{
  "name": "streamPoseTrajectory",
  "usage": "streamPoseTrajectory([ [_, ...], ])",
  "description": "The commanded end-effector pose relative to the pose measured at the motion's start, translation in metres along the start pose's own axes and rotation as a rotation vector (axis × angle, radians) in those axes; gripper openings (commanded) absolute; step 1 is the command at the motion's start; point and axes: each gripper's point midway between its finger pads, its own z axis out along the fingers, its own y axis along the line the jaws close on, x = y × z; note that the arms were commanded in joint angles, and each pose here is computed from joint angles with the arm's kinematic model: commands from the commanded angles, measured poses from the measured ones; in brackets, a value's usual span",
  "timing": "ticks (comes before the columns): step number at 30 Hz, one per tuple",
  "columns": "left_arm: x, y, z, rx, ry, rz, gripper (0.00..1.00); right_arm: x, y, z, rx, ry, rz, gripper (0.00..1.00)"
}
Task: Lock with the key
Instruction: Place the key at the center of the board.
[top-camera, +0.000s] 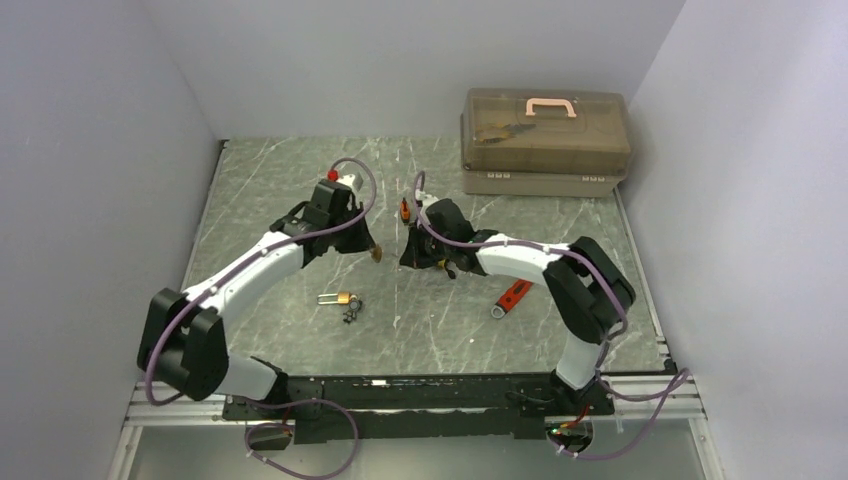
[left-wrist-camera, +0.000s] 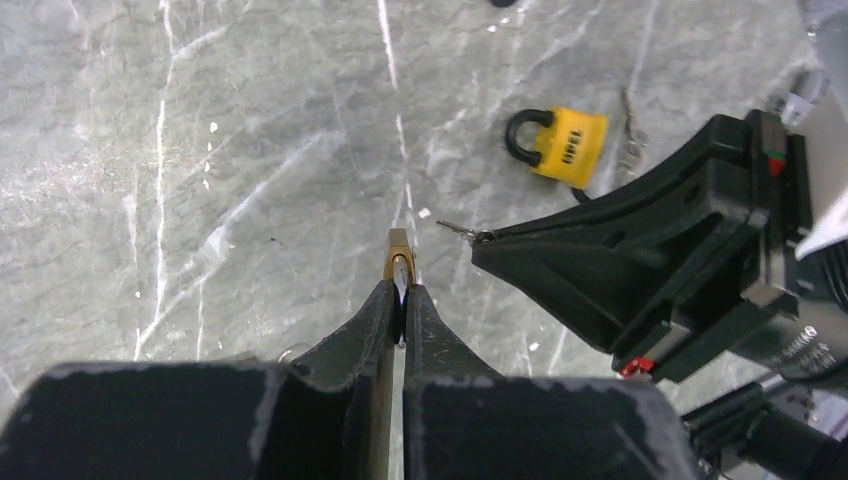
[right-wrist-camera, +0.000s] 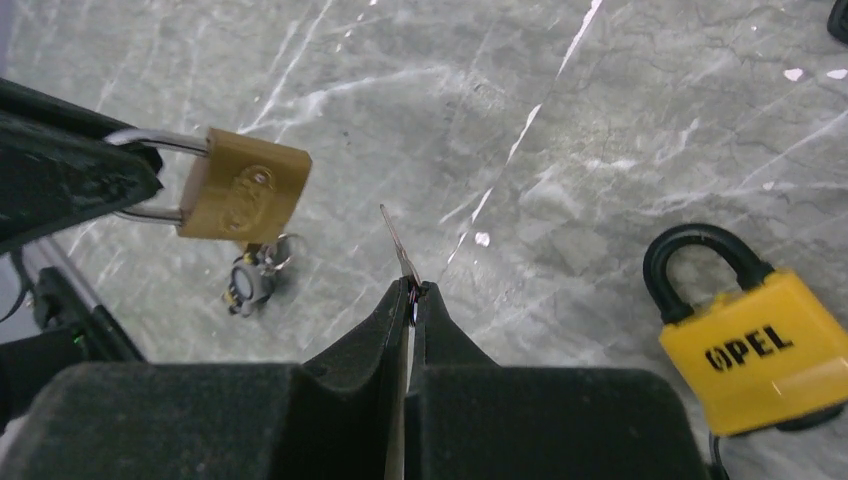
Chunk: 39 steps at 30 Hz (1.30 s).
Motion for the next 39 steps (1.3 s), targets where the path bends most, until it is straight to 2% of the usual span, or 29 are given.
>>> streamPoseTrajectory([
  [1,-0.014,0.009,0.026,-0.043,-0.077,-0.065,0.00,-0.027,0.003,0.019,0.017,-0.070,-0.004,0.00],
  [9,0.008,0.037,0.057,-0.134,-0.048,-0.088,0.00,-0.017,-0.008,0.048,0.038,-0.039,0.031,0.00],
  [18,0.020,0.042,0.063,-0.139,-0.014,-0.076,0.13,-0.002,-0.001,0.070,-0.002,0.009,0.056,0.00],
  [22,0.017,0.039,0.059,-0.129,-0.015,-0.060,0.24,-0.001,0.003,0.072,-0.017,0.016,0.054,0.00],
  [27,0.008,0.032,0.047,-0.112,-0.030,-0.037,0.50,-0.005,0.008,0.067,-0.026,0.008,0.045,0.17],
  [34,-0.016,0.016,-0.001,-0.072,-0.108,0.004,0.72,-0.018,0.009,0.046,0.022,-0.026,0.039,0.58],
  [39,-0.038,0.013,-0.050,-0.065,-0.177,0.045,0.86,-0.010,0.011,0.030,0.103,-0.046,0.031,0.67],
])
